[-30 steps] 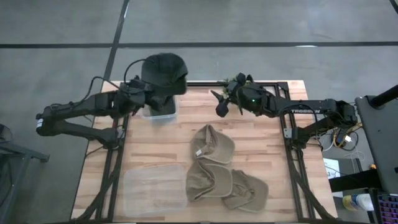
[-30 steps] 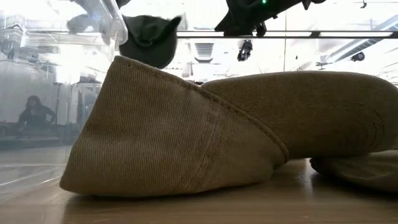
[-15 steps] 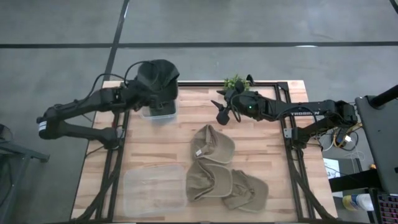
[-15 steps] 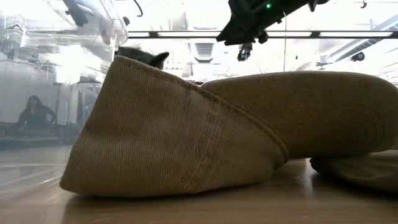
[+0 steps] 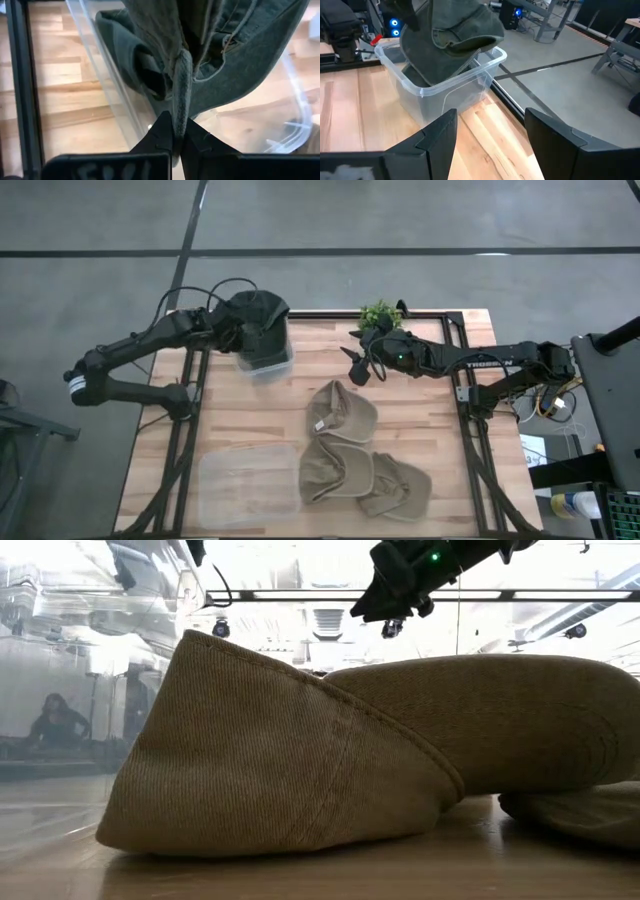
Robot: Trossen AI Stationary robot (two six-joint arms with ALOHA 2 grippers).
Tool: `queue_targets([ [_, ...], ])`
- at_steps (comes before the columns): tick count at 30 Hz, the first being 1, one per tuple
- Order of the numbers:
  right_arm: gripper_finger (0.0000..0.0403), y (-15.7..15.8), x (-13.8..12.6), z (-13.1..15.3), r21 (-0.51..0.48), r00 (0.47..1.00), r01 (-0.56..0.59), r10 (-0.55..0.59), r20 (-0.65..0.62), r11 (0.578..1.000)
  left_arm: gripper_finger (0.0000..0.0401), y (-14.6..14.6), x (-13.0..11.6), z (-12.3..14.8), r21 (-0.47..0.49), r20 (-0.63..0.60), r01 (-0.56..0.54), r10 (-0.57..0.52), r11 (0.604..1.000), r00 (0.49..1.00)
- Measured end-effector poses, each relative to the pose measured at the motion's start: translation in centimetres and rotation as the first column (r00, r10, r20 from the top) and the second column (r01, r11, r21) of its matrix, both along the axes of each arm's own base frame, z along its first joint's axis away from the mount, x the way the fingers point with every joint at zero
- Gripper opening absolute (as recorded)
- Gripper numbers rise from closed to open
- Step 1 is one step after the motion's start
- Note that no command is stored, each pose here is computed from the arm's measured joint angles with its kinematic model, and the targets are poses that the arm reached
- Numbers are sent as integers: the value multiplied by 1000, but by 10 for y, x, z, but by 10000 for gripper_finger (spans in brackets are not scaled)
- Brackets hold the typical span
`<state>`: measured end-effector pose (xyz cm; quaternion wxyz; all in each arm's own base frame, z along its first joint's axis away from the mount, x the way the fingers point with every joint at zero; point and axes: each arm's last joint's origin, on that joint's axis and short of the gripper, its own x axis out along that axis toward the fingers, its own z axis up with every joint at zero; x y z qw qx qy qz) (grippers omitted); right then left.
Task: Pick & Place hat
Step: Put the black cap into the top transparent bin
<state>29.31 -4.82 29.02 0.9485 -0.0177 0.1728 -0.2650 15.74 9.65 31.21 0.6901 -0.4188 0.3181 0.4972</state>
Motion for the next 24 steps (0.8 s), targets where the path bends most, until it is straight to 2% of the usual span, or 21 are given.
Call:
queue_targets([
  [10, 226, 0, 0, 0, 1, 1000, 1, -1, 1, 1000, 27, -1, 0, -2, -46, 5, -36, 36, 998, 999],
  [18, 228, 0, 0, 0, 1, 1000, 2, -2, 1, 1000, 90, -1, 0, -2, -29, -5, -1, 1, 1000, 1000],
  [24, 231, 0, 0, -1, 2, 1000, 2, -2, -3, 1000, 118, 0, 1, 16, 11, 42, 20, -20, 1000, 999],
])
